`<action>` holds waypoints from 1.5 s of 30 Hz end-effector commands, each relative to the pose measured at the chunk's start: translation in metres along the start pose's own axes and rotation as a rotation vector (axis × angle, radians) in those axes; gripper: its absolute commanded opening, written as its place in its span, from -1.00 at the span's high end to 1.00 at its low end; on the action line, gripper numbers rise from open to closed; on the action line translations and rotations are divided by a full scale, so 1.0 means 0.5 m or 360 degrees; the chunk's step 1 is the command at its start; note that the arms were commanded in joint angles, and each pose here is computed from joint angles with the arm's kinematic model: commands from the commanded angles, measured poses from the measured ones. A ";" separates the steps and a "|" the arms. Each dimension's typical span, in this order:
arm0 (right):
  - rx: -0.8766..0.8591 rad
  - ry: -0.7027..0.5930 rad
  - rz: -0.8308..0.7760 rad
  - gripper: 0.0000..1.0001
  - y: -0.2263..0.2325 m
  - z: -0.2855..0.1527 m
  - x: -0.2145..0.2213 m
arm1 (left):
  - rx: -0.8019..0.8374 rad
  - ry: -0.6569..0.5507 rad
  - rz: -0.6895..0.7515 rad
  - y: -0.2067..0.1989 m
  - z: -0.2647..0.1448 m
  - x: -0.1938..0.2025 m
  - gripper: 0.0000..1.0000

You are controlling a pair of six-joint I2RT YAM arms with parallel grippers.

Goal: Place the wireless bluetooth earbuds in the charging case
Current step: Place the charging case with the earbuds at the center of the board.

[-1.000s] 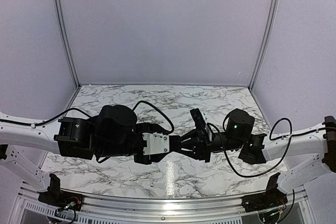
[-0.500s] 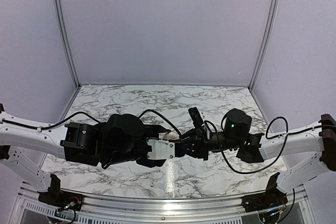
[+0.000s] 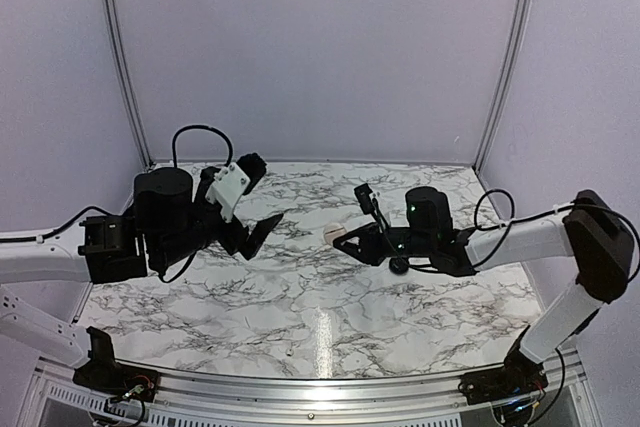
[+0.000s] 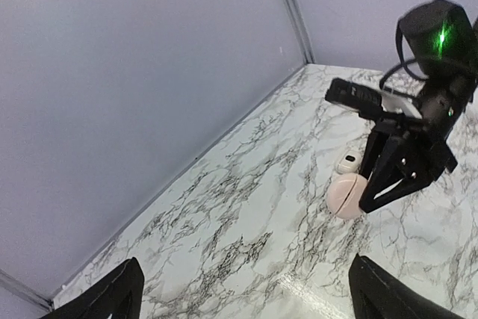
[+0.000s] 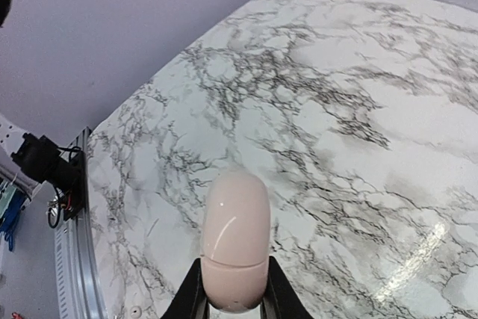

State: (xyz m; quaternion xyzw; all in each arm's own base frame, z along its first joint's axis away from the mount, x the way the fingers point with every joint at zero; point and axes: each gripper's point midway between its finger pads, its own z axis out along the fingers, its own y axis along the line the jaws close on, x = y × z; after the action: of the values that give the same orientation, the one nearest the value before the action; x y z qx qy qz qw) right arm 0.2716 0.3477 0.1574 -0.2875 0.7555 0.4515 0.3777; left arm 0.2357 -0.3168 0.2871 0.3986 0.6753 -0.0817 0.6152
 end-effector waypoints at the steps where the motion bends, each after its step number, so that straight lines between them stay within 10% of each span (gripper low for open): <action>1: 0.0175 0.0123 0.0137 1.00 -0.095 0.028 0.018 | -0.0105 -0.0033 -0.0390 0.044 -0.004 0.006 -0.98; 12: 0.0369 0.0387 0.0368 1.00 -0.240 0.059 0.126 | -0.0235 0.0169 -0.0670 0.071 0.029 0.080 -0.98; 21: 0.0503 0.0442 0.0369 0.53 -0.275 0.048 0.138 | -0.0285 0.0264 -0.0762 0.091 0.046 0.115 -0.98; 39: 0.0715 0.0041 -0.0043 -0.96 -0.208 -0.091 -0.139 | -0.0222 0.0445 -0.1074 0.161 0.060 0.151 -0.98; 45: 0.0932 -0.0233 -0.0149 -0.97 -0.199 -0.214 -0.235 | -0.0223 0.0518 -0.1245 0.219 0.056 0.188 -0.98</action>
State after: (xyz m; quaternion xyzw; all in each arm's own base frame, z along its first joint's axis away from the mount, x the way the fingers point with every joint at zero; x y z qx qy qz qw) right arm 0.3738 0.2533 0.2041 -0.1946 0.8261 0.2618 0.4595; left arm 0.3306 -0.2301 0.2446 0.0954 0.8504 -0.1748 0.4871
